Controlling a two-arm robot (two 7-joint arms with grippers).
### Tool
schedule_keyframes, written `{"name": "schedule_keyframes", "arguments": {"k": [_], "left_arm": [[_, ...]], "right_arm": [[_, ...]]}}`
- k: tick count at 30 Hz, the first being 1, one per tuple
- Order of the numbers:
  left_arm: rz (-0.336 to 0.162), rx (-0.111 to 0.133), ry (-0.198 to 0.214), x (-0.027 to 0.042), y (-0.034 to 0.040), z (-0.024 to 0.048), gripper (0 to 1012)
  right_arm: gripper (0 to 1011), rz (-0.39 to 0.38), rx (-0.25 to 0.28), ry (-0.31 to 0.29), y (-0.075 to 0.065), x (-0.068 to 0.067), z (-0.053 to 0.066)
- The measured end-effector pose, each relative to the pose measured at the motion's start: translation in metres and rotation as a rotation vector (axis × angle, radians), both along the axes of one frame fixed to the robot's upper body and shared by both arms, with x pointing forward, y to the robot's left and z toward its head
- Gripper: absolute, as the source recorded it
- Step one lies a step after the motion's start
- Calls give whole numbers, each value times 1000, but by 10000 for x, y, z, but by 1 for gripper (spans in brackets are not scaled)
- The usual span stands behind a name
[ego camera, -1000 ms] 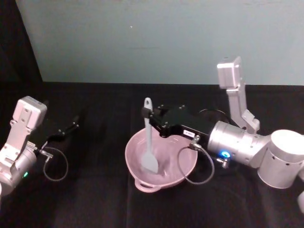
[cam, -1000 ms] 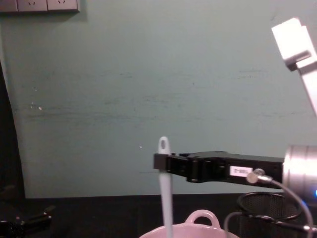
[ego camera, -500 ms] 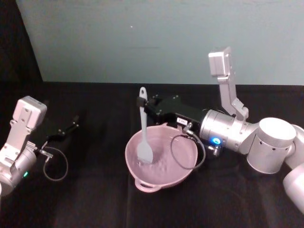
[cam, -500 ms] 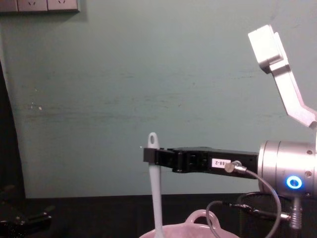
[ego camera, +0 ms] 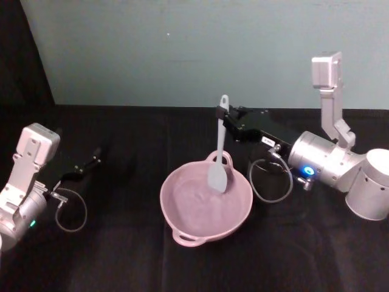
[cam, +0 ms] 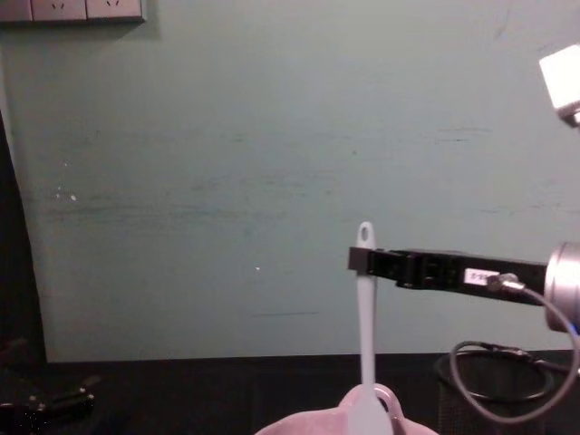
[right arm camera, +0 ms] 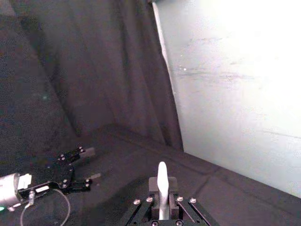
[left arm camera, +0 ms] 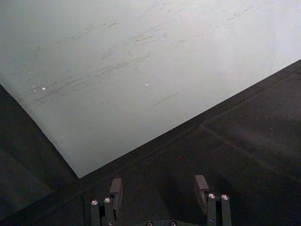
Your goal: Use the one hand to pick up the spoon and stir the clear water in the bowl.
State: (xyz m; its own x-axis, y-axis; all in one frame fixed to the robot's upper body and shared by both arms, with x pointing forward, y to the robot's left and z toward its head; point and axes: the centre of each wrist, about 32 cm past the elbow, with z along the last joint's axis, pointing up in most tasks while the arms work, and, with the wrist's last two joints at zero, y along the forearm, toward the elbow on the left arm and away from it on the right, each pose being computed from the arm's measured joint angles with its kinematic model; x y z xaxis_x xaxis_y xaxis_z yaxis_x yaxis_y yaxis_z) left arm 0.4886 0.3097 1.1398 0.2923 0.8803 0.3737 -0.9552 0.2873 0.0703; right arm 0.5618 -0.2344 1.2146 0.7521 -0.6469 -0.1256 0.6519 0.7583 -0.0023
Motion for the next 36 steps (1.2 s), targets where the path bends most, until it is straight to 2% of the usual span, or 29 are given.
{"name": "schedule_keyframes", "arguments": {"k": [3,9,14,15,16,20,25,36], "left_arm": [[0,0,0,0,0,0,1005],[0,0,0,0,0,0,1005],[0,0,0,0,0,0,1005],[0,0,0,0,0,0,1005],[0,0,0,0,0,0,1005],[0,0,0,0,0,0,1005],[0,0,0,0,0,0,1005],[0,0,0,0,0,0,1005]], "right_arm": [[113,-8,-6,-3,-52,-46,15],[113,1,-12,-3,-57,-133,28],[113,37,-21,5,32,-219,22],[113,63,-28,3,102,-255,27],[113,63,-28,3,102,-255,27],[113,111,-26,-1,251,-306,29],[113,141,-13,-2,387,-304,23],[114,146,15,4,494,-195,-14]]}}
